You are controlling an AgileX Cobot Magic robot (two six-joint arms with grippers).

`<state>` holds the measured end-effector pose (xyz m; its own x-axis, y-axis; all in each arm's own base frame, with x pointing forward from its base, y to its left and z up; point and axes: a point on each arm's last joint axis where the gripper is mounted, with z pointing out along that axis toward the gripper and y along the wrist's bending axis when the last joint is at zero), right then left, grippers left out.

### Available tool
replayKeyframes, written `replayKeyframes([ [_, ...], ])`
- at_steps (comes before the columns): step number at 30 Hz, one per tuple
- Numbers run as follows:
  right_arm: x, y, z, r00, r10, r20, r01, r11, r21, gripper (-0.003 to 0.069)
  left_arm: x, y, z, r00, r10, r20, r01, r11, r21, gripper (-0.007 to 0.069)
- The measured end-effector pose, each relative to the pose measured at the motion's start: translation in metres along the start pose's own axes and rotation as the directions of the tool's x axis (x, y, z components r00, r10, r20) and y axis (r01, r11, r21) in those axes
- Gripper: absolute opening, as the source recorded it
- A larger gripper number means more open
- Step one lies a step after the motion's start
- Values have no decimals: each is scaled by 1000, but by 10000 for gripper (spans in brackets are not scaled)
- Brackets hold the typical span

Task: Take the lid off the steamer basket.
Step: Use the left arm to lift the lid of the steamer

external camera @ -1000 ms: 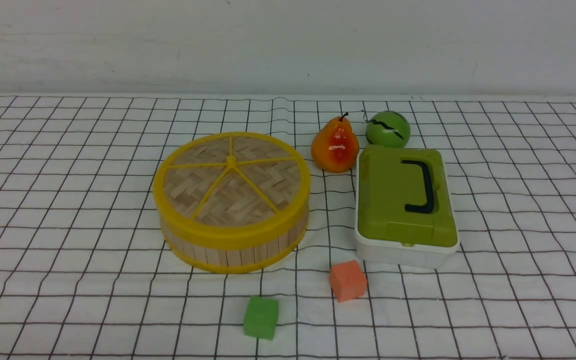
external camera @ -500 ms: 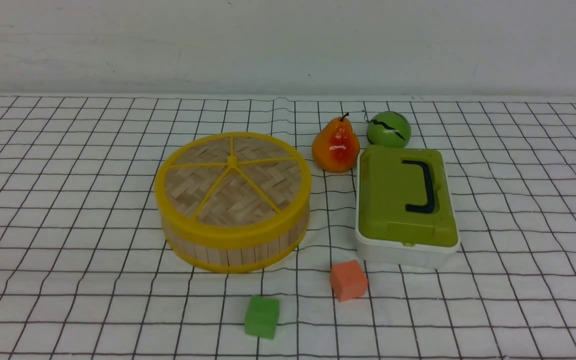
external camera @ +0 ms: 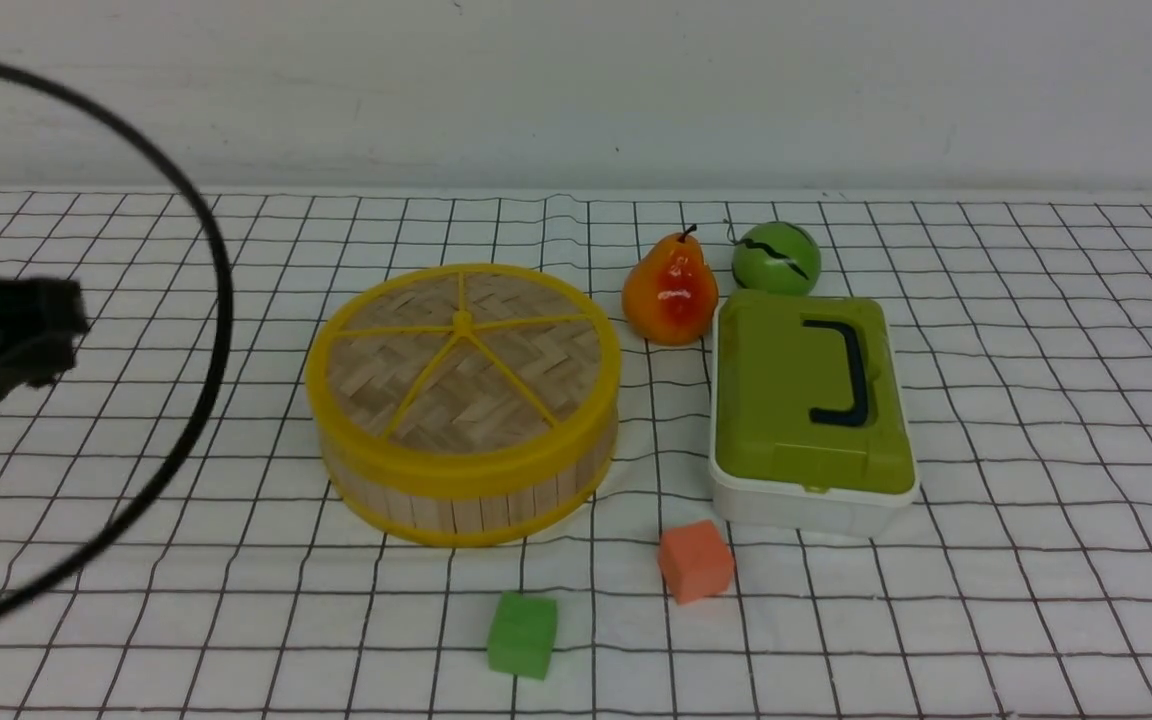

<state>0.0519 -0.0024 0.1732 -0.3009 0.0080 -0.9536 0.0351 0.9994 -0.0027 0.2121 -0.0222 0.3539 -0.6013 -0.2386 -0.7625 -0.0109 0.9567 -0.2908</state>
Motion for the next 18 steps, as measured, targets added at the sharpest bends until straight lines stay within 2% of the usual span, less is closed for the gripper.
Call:
replayKeyframes([
  [2,0,0,0,1000,0,0,0,1000,0,239,-20,-9,24,998,-65,-18,66,996,59,62],
  [5,0,0,0,1000,0,0,0,1000,0,239,-33,-21,42,997,-48,-54,54,992,112,63],
  [10,0,0,0,1000,0,0,0,1000,0,239,-59,-69,95,983,107,-153,-70,971,231,64],
  [15,0,0,0,1000,0,0,0,1000,0,239,-67,-109,138,945,253,-207,-206,952,226,111],
  [18,0,0,0,1000,0,0,0,1000,0,239,-63,-127,170,901,348,-260,-312,935,169,239],
])
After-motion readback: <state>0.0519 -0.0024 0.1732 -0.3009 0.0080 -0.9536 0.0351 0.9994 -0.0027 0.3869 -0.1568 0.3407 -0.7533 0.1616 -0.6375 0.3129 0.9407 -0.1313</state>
